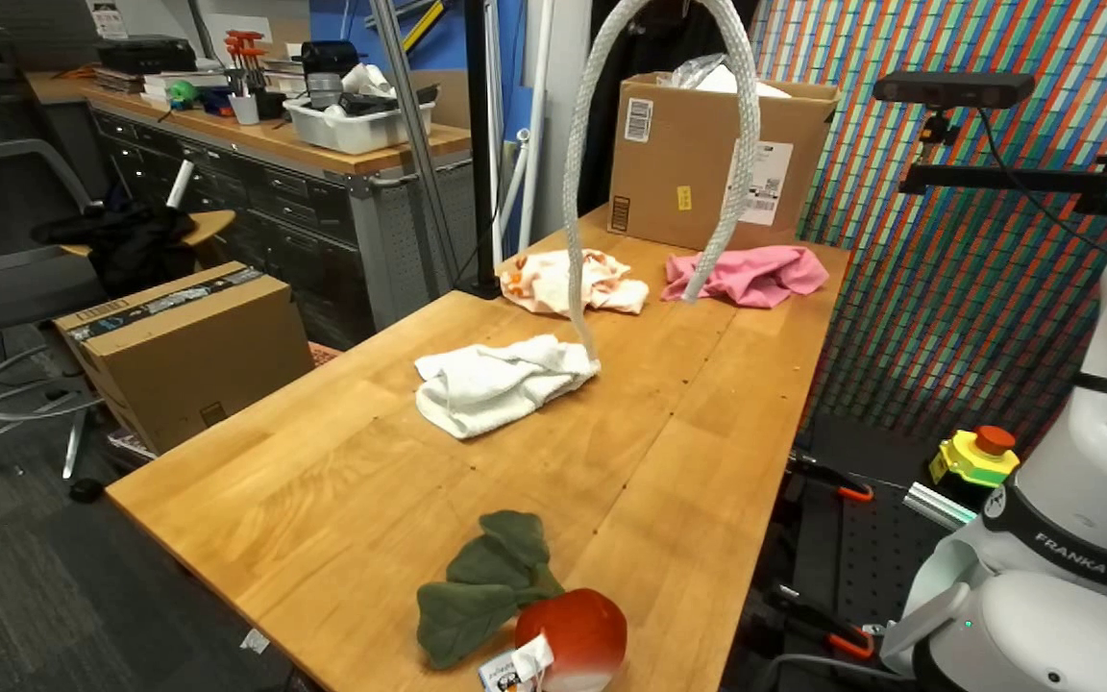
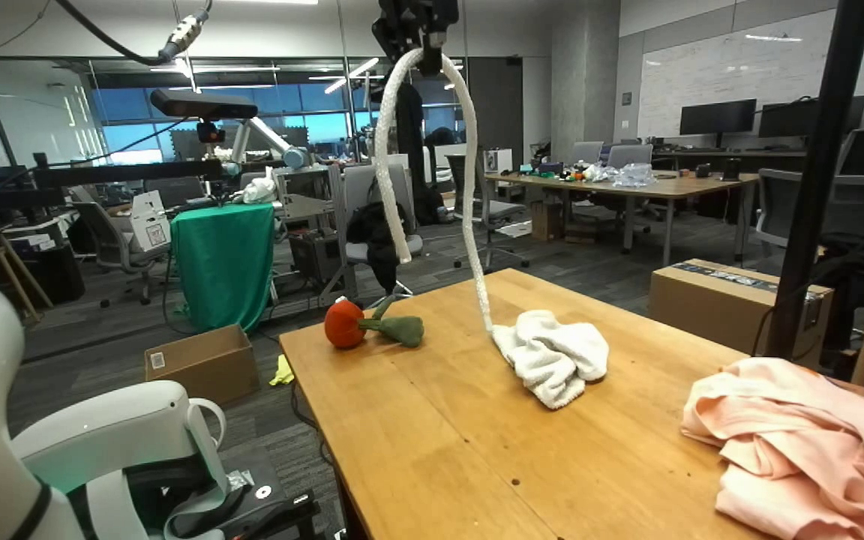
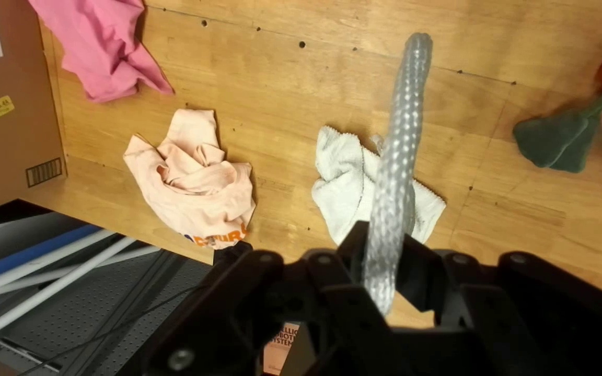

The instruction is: Separate the clothes, rope and plush toy on the table

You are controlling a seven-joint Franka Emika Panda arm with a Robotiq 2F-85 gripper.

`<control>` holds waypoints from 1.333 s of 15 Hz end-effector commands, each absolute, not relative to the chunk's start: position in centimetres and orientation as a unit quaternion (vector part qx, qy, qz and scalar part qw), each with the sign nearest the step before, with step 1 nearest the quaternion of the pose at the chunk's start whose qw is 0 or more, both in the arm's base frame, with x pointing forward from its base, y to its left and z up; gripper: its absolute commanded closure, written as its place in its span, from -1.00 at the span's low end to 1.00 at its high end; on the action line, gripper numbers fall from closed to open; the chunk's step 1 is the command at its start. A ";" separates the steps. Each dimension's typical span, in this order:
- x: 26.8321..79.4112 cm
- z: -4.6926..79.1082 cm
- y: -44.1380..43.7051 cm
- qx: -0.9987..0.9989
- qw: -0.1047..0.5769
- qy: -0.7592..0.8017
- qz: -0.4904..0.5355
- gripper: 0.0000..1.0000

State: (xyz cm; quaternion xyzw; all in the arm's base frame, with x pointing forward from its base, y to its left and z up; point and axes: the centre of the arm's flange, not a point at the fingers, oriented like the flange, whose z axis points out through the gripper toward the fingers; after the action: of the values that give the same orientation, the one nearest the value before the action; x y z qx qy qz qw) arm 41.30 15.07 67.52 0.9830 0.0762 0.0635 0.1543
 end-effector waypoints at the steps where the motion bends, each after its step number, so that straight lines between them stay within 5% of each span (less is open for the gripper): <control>1: 40.3 68.2 16.0 0.984 0.149 0.079 0.061 0.82; 20: 37.4 57.4 22.9 0.985 -0.022 0.170 -0.009 0.81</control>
State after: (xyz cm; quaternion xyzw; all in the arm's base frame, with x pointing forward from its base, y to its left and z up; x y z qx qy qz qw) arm 38.09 22.98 58.30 0.9863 0.1618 -0.0310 0.0045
